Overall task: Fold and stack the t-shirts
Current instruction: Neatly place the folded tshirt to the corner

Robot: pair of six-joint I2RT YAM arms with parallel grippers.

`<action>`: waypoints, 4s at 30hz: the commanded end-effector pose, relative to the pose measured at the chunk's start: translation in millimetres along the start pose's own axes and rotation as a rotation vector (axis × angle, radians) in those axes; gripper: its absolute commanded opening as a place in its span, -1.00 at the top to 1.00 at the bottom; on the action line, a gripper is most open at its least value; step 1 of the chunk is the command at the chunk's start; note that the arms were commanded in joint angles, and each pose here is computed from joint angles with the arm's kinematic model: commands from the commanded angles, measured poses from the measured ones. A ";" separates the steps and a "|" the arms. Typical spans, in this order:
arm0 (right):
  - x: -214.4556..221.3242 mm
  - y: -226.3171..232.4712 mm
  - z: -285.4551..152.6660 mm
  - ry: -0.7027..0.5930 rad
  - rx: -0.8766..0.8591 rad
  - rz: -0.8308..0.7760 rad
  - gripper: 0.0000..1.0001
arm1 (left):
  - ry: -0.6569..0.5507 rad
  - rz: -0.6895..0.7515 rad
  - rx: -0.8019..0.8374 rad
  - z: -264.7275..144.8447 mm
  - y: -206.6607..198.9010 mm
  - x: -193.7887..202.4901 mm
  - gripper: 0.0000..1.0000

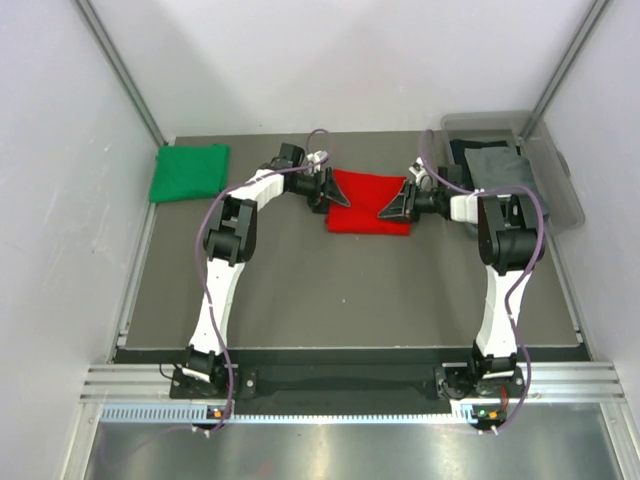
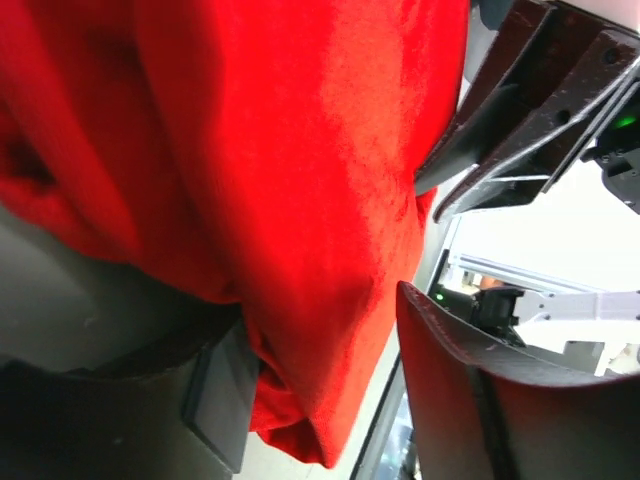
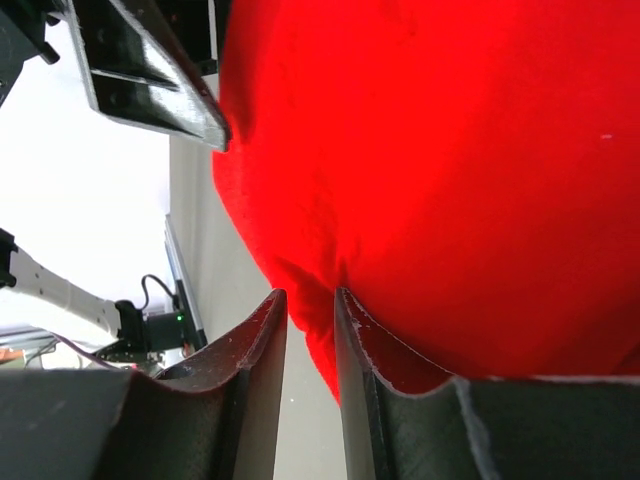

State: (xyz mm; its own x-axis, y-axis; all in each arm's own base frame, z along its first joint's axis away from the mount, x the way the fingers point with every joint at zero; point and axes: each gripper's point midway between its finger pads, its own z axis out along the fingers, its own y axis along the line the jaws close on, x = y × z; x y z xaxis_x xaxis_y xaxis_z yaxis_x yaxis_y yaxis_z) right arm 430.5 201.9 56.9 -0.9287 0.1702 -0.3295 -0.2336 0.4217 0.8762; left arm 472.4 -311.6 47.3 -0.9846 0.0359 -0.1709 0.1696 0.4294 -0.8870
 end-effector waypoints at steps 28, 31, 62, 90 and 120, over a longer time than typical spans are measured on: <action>13.7 112.6 -172.2 -0.158 0.172 -0.588 0.45 | -0.066 0.244 -0.639 -158.1 55.8 -10.4 1.00; 26.9 121.4 -184.9 -0.169 0.195 -0.626 0.44 | -0.060 0.276 -0.768 -187.1 68.0 -14.9 1.00; 77.6 123.3 -185.5 -0.202 0.161 -0.660 0.42 | -0.495 0.509 -1.549 -389.4 14.9 -118.1 1.00; 77.5 108.4 -190.4 -0.221 0.145 -0.613 0.42 | -0.560 0.572 -1.847 -464.8 -3.6 -132.2 1.00; 77.2 96.3 -187.4 -0.205 0.136 -0.582 0.41 | -0.517 0.445 -2.093 -505.9 108.9 -140.8 -0.60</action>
State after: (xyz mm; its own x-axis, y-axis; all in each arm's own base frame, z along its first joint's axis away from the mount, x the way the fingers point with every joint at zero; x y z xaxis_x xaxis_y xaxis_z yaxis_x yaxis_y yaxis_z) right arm 276.4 90.4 176.1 -0.6354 0.0521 -0.7705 -0.5842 0.6200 0.5237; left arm 597.3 183.4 140.3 -0.8394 0.3883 -0.3802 -0.0986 0.5791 0.8092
